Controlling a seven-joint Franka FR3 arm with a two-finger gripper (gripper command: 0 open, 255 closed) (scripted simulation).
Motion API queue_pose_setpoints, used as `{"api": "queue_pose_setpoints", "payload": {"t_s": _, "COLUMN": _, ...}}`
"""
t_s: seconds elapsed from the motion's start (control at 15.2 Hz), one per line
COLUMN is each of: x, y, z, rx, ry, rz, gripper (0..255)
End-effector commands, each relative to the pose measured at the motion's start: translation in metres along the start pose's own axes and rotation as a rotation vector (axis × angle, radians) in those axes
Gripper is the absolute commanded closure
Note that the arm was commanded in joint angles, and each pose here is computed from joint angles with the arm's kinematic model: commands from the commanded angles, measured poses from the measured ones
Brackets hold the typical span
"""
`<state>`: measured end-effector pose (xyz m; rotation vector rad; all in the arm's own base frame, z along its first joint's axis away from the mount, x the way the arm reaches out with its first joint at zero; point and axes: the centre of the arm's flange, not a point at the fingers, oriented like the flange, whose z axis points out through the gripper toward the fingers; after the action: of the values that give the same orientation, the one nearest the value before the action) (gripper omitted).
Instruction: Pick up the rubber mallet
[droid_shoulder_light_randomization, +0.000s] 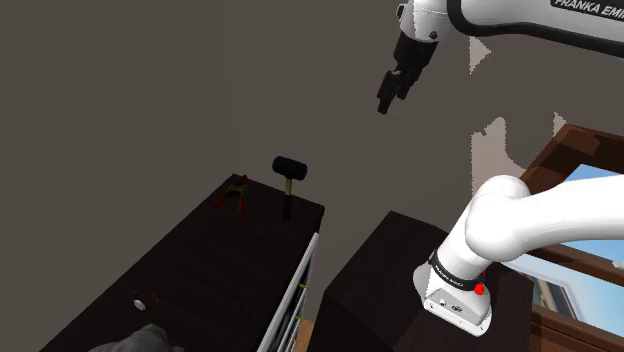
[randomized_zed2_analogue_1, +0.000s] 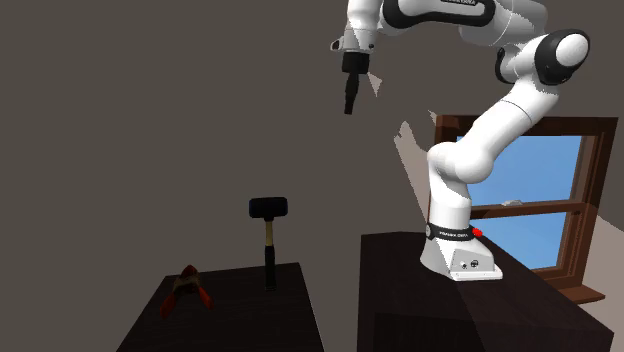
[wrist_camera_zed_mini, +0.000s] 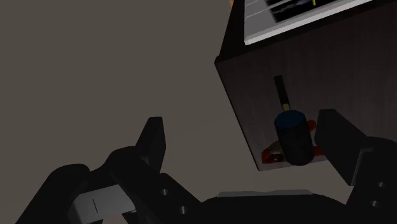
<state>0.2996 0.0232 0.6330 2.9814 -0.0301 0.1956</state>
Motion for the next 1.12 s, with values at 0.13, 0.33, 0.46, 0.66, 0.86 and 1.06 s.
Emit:
{"api": "queue_pose_setpoints", "payload": {"t_s": 0.13, "x": 0.014, "y": -0.010, "z": 0.020, "rx": -0.002, "ry": 0.002, "rz": -0.017, "gripper": 0}}
{"api": "queue_pose_setpoints", "payload": {"t_s": 0.33, "x": 0.036, "y": -0.025, "z": 0.049, "rx": -0.004, "ry": 0.005, "rz": -0.043, "gripper": 0}}
{"api": "queue_pose_setpoints", "payload": {"t_s": 0.46, "x": 0.050, "y": -0.036, "z": 0.069, "rx": -0.006, "ry": 0.007, "rz": -0.061, "gripper": 0}}
{"api": "queue_pose_setpoints", "payload": {"t_s": 0.66, "x": 0.070, "y": -0.052, "z": 0.098, "rx": -0.009, "ry": 0.010, "rz": -0.087, "gripper": 0}}
{"api": "queue_pose_setpoints", "payload": {"t_s": 0.86, "x": 0.091, "y": -0.068, "z": 0.128, "rx": -0.011, "ry": 0.014, "rz": -0.113, "gripper": 0}}
{"api": "queue_pose_setpoints", "payload": {"t_s": 1.06, "x": 0.111, "y": -0.085, "z": 0.157, "rx": -0.014, "ry": 0.017, "rz": -0.139, "gripper": 0}}
